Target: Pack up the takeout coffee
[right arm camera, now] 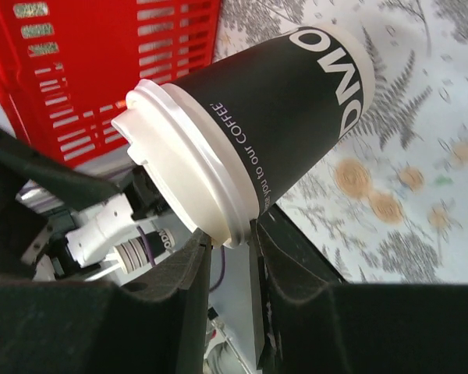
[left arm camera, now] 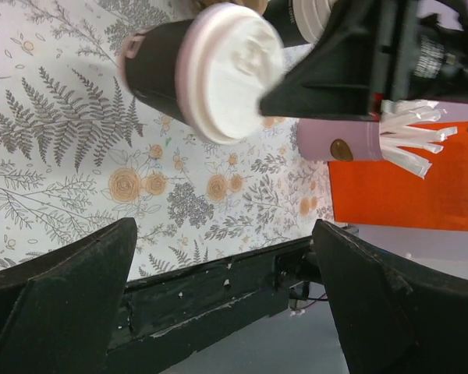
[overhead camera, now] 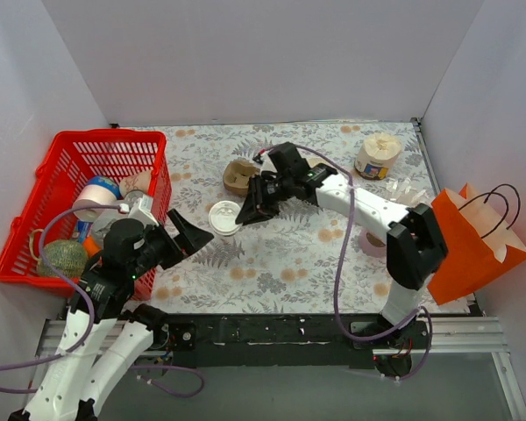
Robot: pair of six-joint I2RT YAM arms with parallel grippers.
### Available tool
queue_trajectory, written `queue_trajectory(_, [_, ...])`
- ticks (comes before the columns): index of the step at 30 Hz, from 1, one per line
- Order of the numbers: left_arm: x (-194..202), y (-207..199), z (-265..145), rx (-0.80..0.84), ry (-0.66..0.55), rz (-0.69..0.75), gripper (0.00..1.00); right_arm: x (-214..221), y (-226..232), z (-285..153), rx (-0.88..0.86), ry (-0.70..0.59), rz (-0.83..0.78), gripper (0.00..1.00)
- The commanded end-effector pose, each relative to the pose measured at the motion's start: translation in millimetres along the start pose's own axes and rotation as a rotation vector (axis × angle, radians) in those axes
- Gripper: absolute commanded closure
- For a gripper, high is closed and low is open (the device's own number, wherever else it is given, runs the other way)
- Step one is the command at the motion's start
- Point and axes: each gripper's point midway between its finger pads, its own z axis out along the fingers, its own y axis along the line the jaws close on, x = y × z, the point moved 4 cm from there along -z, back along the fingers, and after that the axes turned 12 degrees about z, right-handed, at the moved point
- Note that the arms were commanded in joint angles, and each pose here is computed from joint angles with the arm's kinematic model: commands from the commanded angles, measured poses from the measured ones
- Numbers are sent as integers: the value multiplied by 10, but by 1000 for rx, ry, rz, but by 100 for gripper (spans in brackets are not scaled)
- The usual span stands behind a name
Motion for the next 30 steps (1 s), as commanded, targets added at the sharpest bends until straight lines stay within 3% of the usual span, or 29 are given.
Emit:
queue_trajectory(1, [-132, -69, -265, 8, -99, 36, 2, -85, 307, 370, -39, 31, 2, 76])
queue_trajectory(11, [-119, 3, -372, -40, -122, 33, 2, -63, 420, 1088, -43, 149, 50, 76])
queue_trajectory(21, [-113, 26, -433, -61, -127, 25, 2, -146, 327, 1287, -16, 153, 68, 65])
queue_trajectory(24, [-106, 29, -447, -65, -125, 22, 2, -145, 327, 1296, -25, 160, 60, 54])
queue_trajectory(26, [-102, 30, -458, -66, -124, 22, 2, -149, 357, 1272, -26, 153, 53, 33])
queue_trajectory(30, [-110, 13, -506, -62, -131, 20, 2, -191, 430, 1170, -22, 100, 14, 20])
